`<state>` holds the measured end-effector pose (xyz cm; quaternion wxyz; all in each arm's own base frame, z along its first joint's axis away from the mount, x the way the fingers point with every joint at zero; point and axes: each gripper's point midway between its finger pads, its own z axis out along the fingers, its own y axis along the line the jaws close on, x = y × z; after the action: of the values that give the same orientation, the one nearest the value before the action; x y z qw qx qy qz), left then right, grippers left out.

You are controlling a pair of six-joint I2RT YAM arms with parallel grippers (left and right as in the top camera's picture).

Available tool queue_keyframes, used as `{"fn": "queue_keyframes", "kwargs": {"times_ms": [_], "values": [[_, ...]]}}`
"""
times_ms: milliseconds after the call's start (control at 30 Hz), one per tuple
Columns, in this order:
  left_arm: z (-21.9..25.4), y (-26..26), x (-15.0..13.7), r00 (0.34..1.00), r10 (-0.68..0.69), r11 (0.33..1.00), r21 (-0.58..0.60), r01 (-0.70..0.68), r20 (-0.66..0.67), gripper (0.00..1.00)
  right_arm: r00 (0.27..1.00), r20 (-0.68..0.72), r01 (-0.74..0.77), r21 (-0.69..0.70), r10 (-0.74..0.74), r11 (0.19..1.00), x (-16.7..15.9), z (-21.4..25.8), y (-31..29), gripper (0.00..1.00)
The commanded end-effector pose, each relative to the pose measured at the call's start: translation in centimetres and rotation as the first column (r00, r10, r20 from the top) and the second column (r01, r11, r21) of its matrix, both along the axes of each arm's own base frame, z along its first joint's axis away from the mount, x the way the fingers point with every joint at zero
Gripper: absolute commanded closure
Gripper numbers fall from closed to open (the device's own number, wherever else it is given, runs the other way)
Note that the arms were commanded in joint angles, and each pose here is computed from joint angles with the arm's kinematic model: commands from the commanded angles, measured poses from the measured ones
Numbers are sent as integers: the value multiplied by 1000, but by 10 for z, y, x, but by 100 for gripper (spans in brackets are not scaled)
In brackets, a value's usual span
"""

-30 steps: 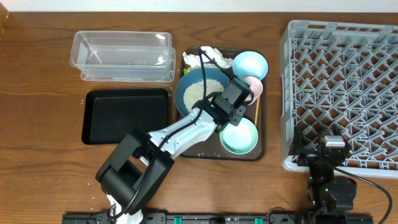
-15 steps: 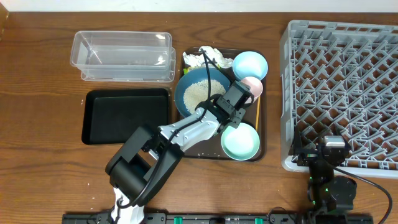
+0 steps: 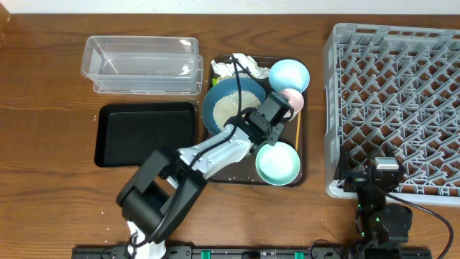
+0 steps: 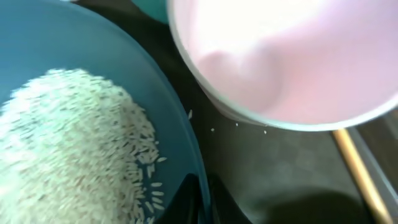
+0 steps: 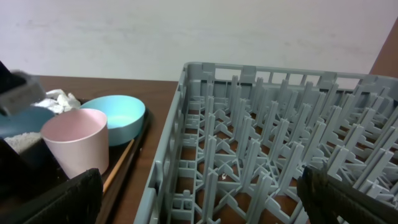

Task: Sort waste into correct bins and load items into the dishwasher rack
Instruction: 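Lower the left gripper and grasp the blue bowl's right rim, then lift the blue bowl with the left gripper over the black tray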

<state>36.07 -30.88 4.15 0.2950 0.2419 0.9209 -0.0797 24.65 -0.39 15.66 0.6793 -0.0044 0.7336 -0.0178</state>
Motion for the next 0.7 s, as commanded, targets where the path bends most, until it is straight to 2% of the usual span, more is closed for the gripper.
{"fn": "queue_keyframes", "kwargs": {"times_ms": [0, 667], "values": [[24, -4, 0, 1000, 1, 999, -44, 0, 24, 94, 1000, -3, 0, -8, 0, 1000, 0, -1, 0, 1], [100, -7, -18, 996, 31, 987, -159, -17, 89, 94, 1000, -3, 0, -7, 0, 1000, 0, -1, 0, 1]]}}
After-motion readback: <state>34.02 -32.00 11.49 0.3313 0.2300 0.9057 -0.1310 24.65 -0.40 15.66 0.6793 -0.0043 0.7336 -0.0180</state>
